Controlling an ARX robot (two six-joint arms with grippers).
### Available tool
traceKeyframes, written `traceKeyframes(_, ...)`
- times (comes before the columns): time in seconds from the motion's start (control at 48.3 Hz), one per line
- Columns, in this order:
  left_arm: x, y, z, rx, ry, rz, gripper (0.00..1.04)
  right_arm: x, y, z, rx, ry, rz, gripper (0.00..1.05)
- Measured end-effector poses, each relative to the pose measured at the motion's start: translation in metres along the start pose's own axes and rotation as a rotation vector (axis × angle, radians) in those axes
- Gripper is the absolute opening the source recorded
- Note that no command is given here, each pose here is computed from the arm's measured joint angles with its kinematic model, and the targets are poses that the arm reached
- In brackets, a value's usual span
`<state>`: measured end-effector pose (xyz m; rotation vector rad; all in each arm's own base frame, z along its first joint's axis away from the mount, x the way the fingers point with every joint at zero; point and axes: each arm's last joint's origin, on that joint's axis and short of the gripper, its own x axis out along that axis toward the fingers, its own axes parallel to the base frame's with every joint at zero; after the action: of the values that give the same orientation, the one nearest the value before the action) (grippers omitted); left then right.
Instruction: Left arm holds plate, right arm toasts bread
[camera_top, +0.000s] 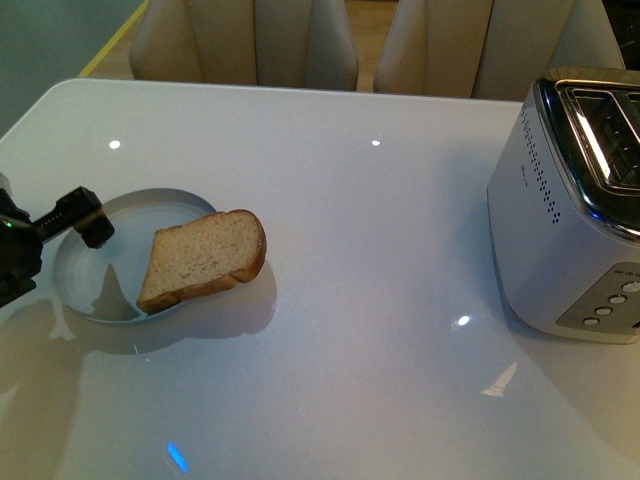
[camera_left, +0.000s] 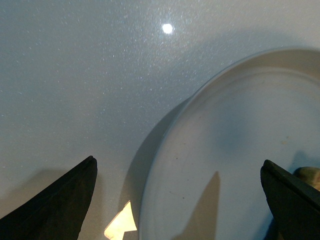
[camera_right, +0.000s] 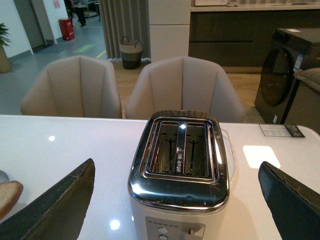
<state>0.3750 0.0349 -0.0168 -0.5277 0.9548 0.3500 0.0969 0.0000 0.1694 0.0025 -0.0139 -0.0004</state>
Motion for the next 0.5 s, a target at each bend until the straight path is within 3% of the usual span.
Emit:
traceKeyframes(0.311,0.016,-0.005,-0.007,0.032,0.009,0.005,0.97,0.000,0.000,0.000,0.000,0.000,0.000,0.96)
traceKeyframes(0.497,0.018,-0.007,-0.008,0.042,0.021,-0.003,0.72,0.000,0.000,0.000,0.000,0.000,0.000,0.96)
